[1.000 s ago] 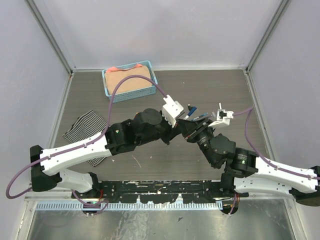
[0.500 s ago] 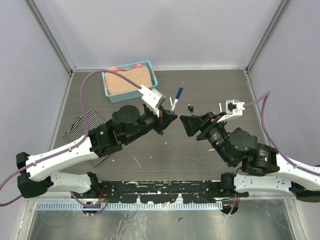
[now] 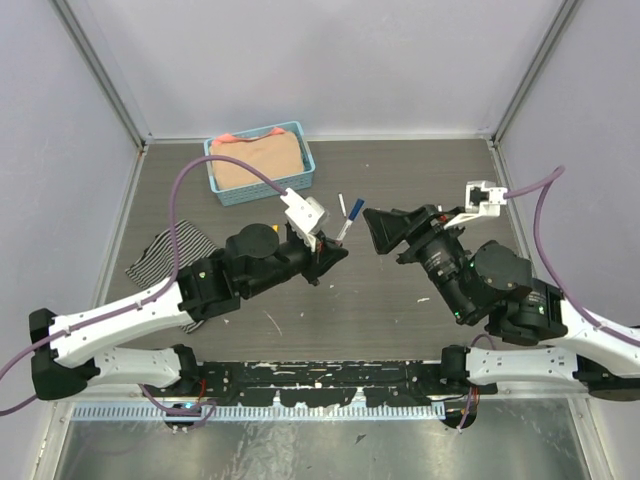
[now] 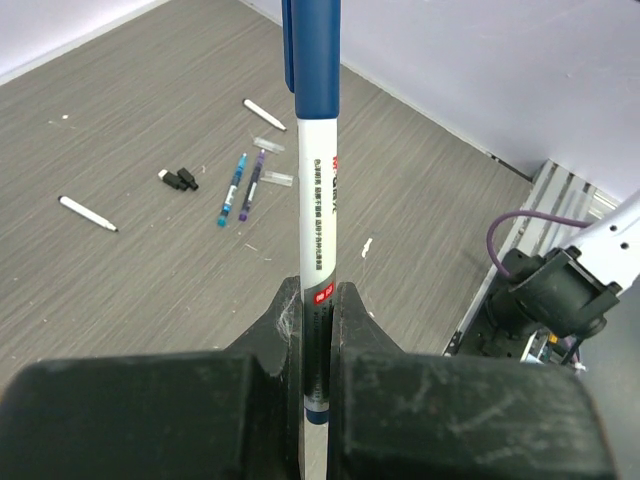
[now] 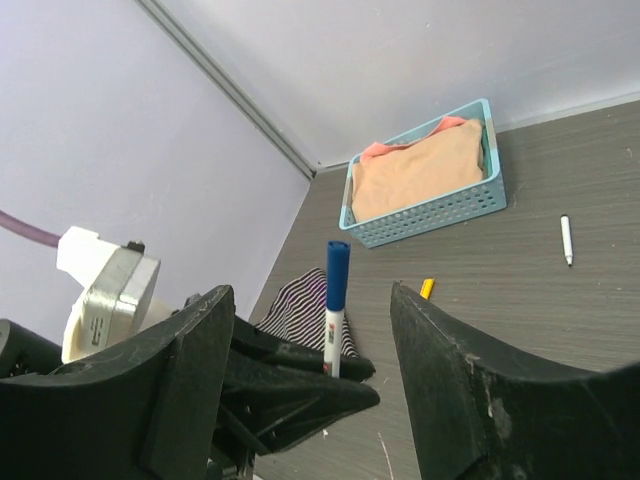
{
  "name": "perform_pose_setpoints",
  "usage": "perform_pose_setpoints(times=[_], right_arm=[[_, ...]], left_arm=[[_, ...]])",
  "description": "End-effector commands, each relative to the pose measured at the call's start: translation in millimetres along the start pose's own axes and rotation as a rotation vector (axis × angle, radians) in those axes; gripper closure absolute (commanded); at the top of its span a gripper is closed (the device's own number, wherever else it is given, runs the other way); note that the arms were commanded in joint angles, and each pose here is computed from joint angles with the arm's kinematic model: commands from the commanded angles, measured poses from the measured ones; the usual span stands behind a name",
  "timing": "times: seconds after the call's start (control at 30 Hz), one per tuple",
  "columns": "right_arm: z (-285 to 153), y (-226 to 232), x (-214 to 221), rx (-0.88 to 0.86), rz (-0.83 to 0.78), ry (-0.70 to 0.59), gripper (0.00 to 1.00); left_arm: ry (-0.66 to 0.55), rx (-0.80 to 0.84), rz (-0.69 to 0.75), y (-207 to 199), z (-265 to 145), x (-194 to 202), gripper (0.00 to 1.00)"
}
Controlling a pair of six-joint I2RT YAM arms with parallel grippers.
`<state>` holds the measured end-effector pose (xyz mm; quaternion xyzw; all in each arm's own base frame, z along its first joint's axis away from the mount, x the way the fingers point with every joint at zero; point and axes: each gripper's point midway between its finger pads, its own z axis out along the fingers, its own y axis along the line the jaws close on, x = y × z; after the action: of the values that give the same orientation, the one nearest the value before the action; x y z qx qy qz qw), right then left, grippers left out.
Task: Insert the pens into the pen caps
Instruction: Press the pen cap onto the pen.
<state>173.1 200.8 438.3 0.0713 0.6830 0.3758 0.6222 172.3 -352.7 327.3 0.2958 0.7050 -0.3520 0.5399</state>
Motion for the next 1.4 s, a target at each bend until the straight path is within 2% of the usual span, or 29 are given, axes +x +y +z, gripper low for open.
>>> perform_pose_setpoints(times=[0.0,0.2,0.47,0.77,1.07,1.37], right_arm=[[7.2,13.1,-15.0,0.028,-0.001,-0.019,0.32],[18.9,20.2,-8.4,0.023,-0.014,0.024,0.33],[46.2,2.1,0.1,0.018,0.016,0.094,0.34],[49.6,10.3,8.8,-0.032,0.036,0.116,0.44],[54.4,5.5,20.9,-0.017,0.057,0.140,0.50],[55.8,11.6,19.8,-0.047,0.070,0.137,0.64]], left_arm=[[-0.031,0.055,0.009,-7.2,-8.1,-4.6,1.00],[-0.042,0.063,0.008,-8.6,-9.8,-7.8,1.00],[-0.052,0.050,0.003,-5.6,-13.3,-9.0,1.00],[-0.047,0.054,-0.003,-6.8,-11.5,-7.3,1.00],[-0.064,0.071,-0.001,-9.7,-13.1,-12.5,1.00],[-0.058,0.078,-0.005,-11.2,-11.6,-10.2,1.00]])
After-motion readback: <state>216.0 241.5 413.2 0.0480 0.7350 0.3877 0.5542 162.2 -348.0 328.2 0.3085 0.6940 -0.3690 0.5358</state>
